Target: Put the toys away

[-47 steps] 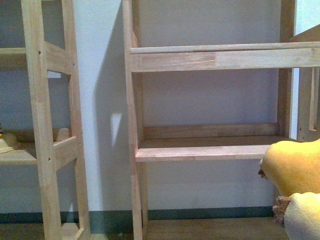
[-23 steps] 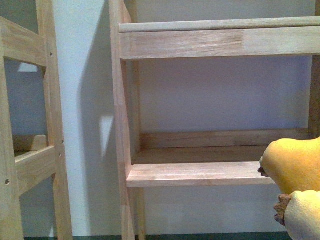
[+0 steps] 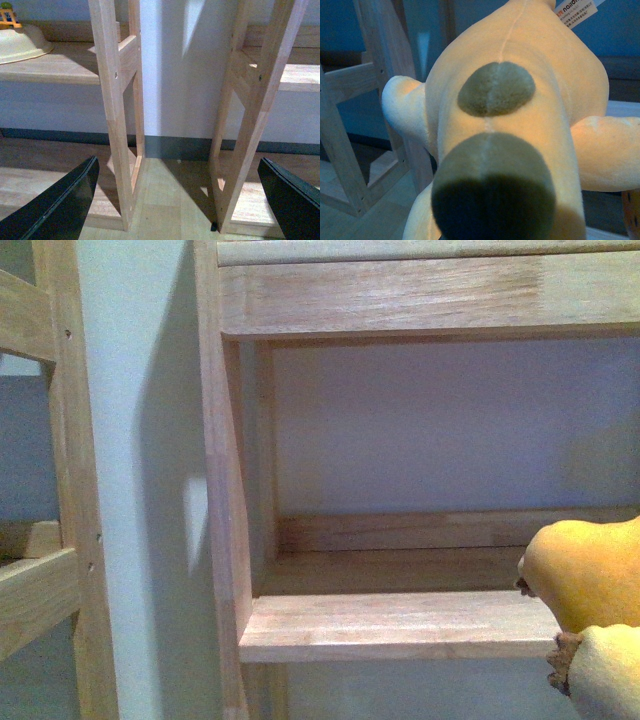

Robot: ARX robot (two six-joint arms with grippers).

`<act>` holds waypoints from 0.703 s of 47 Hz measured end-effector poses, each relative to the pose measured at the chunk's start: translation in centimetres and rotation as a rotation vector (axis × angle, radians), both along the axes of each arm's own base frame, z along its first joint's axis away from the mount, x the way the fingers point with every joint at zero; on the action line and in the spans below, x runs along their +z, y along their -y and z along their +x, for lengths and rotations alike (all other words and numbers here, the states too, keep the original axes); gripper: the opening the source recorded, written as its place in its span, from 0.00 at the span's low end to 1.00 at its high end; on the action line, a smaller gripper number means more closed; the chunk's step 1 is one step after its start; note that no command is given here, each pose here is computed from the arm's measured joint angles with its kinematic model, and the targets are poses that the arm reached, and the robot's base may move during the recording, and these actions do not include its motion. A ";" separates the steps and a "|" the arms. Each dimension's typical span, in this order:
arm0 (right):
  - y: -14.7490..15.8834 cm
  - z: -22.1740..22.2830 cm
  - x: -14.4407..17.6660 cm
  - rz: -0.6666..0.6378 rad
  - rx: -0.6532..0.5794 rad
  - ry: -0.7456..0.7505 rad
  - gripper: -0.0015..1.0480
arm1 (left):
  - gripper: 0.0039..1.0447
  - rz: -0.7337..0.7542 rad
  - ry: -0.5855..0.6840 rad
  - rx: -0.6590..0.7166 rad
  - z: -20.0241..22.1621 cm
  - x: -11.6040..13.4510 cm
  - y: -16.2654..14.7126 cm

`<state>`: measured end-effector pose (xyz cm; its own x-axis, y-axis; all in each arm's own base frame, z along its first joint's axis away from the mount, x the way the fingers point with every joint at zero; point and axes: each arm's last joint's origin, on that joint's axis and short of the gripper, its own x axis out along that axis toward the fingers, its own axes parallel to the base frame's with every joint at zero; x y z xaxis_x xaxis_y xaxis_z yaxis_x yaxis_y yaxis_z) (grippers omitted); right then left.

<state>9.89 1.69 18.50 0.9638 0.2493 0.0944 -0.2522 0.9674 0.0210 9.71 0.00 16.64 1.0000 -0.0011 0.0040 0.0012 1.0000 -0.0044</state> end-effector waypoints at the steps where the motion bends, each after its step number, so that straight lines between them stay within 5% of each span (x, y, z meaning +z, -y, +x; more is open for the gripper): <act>1: 0.0 0.0 0.0 0.000 0.000 0.000 0.07 | 0.94 0.000 0.000 0.001 0.0 0.0 0.0; 33: -0.4 0.1 0.8 -0.042 -0.024 0.058 0.07 | 0.94 0.000 0.000 0.001 0.0 0.0 0.0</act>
